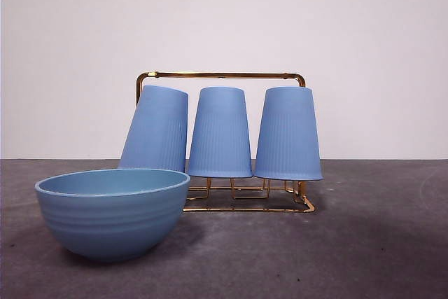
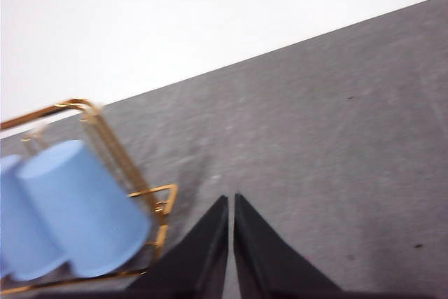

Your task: Right arm lift cup from the cupboard, then place it on the right of the bowl

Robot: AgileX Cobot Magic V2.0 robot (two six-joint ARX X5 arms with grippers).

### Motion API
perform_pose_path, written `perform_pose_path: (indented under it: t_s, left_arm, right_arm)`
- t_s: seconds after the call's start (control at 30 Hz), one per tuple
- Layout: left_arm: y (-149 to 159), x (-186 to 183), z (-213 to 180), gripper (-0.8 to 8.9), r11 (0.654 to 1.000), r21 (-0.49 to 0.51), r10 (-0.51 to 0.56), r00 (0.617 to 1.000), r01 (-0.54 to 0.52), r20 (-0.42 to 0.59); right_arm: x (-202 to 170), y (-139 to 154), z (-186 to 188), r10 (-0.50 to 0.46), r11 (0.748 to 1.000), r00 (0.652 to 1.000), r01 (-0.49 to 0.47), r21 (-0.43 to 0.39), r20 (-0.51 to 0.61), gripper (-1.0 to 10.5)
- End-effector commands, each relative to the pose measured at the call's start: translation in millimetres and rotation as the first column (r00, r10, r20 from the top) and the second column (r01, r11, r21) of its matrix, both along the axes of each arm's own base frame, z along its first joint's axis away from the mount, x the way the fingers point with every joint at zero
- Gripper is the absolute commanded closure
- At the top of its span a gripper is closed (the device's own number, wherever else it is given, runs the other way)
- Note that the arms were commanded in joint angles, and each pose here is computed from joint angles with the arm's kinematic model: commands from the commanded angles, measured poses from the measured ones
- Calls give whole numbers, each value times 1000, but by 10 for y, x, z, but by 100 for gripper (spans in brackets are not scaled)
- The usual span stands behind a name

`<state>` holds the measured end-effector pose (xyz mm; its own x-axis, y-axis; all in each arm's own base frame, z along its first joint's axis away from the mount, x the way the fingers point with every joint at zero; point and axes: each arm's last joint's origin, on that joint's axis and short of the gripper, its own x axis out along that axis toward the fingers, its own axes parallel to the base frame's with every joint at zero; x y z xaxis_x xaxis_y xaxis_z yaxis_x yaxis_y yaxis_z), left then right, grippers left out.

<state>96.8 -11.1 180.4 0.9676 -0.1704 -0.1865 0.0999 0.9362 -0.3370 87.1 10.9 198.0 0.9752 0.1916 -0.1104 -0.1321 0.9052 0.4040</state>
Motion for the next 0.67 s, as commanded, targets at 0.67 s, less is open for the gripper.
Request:
perform_pose_path:
  t_s: [0.67]
  left_arm:
    - [-310, 428, 1018, 799, 901, -81, -433, 887, 425, -158]
  right_arm:
    - [168, 186, 1048, 417, 889, 885, -444, -109, -208, 935]
